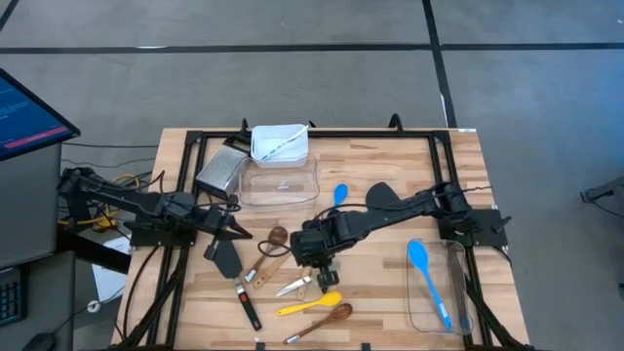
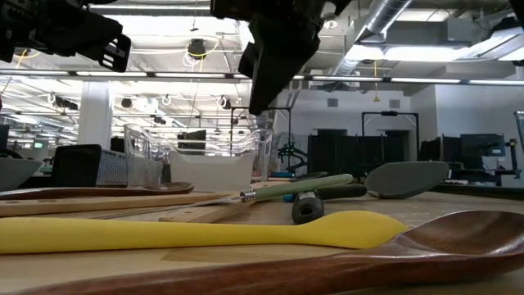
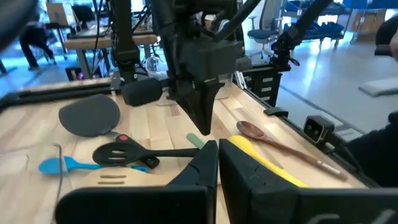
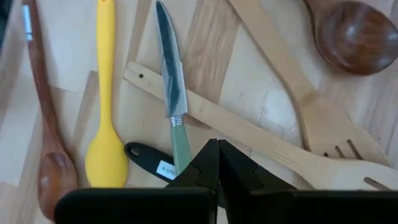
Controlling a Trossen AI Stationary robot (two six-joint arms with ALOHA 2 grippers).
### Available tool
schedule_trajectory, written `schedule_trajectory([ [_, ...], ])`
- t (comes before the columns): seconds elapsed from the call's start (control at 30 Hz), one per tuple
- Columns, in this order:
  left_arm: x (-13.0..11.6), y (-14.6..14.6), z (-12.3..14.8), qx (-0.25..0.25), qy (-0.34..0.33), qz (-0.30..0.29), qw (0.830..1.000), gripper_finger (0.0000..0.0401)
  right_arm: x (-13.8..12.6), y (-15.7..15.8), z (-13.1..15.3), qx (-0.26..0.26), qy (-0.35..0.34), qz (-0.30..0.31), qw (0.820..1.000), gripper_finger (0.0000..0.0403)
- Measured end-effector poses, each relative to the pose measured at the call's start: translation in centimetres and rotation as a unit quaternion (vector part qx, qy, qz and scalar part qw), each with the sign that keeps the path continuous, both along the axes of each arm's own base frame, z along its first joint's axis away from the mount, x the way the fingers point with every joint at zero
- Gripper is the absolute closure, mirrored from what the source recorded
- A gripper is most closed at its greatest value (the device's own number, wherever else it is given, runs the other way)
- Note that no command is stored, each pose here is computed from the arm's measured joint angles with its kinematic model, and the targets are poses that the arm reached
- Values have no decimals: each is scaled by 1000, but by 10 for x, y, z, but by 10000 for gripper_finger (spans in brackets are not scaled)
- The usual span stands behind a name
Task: Pick & Place Kitchen Items
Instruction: Put the gray table knife into the white bin
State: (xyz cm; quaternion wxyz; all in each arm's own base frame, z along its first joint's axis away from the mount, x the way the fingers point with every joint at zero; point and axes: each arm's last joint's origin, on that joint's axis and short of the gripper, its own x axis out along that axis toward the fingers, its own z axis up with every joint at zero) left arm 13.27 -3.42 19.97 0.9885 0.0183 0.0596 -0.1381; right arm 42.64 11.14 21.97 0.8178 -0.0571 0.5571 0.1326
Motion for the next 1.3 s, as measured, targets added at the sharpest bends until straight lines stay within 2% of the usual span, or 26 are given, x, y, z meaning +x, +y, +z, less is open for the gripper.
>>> schedule_trajectory([
  [0.27, 0, 0, 0, -3, 0, 0, 1000, 398, -1, 5, -2, 13, 3, -26, 1000, 403],
  [0.43, 0, 0, 0, -2, 0, 0, 1000, 398, -4, 6, -9, 0, 7, -25, 1000, 398],
  [0.57, 0, 0, 0, -2, 0, 0, 1000, 398, -4, 10, -9, -7, 3, -23, 1000, 368],
  [0.8, 0, 0, 0, -2, 0, 0, 1000, 398, -6, 16, -9, -6, 1, -15, 1000, 279],
  [0.93, 0, 0, 0, -2, 0, 0, 1000, 398, -6, 17, -9, -5, 1, -14, 1000, 243],
  [1.1, 0, 0, 0, -2, 0, 0, 1000, 398, -4, 17, -13, -5, 1, -14, 1000, 228],
  [1.3, 0, 0, 0, -3, -1, 0, 1000, 398, 1, 24, -30, -5, 8, -8, 1000, 234],
])
